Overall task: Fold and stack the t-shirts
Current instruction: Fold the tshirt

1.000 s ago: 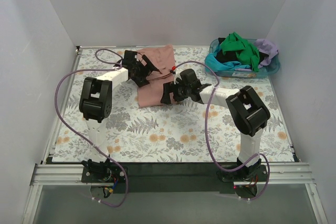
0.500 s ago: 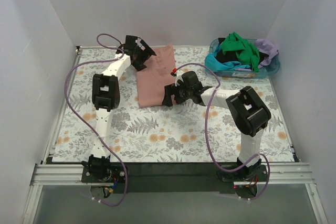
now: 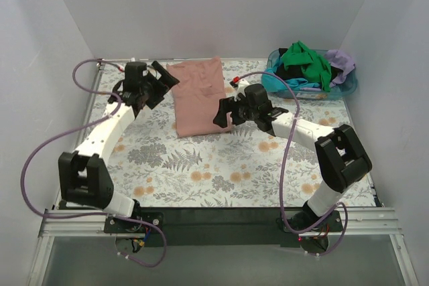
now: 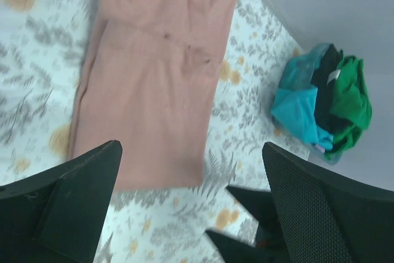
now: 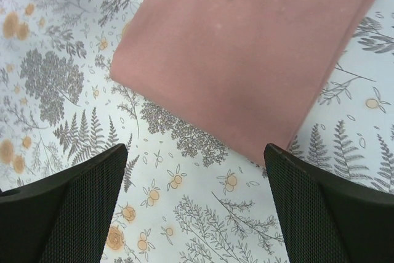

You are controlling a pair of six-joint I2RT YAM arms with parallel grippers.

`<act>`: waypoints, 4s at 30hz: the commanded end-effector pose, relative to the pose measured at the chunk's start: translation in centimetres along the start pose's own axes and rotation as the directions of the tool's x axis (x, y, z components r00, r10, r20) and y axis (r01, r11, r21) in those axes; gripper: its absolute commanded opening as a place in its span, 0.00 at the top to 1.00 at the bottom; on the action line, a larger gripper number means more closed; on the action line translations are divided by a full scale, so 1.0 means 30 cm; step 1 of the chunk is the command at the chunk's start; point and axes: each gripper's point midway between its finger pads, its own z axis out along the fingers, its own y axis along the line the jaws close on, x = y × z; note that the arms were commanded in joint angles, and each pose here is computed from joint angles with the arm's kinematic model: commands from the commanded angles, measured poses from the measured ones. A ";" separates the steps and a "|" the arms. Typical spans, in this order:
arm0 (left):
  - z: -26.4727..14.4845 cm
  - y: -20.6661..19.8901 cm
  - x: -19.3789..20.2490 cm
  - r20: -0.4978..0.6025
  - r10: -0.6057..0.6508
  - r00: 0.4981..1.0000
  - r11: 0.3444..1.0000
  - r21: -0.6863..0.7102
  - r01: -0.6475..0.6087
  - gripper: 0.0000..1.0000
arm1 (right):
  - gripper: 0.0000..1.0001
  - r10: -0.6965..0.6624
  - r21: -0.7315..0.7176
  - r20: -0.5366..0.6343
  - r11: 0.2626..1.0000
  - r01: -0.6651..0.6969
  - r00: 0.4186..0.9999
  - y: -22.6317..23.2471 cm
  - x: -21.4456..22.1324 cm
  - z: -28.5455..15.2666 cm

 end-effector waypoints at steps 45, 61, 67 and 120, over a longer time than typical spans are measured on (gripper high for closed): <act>-0.458 0.721 1.153 -0.577 -0.041 0.815 0.945 -0.288 -0.157 1.00 | 0.99 0.441 0.294 -0.217 0.880 -0.373 0.871 -0.015 0.939 -0.452; -0.473 0.364 0.880 -0.289 0.027 0.957 0.982 -0.173 -0.080 1.00 | 0.99 0.189 0.152 0.120 0.967 -0.206 0.975 0.156 0.392 -0.466; -0.427 0.224 0.710 -0.122 0.085 0.989 0.979 -0.173 -0.105 1.00 | 0.99 0.073 0.253 0.258 0.957 -0.141 0.963 0.147 0.133 -0.464; -0.009 0.028 0.568 -0.374 0.075 0.925 0.994 0.098 -0.041 0.02 | 0.02 0.195 -0.002 0.017 0.981 -0.195 0.981 -0.038 -0.040 -0.023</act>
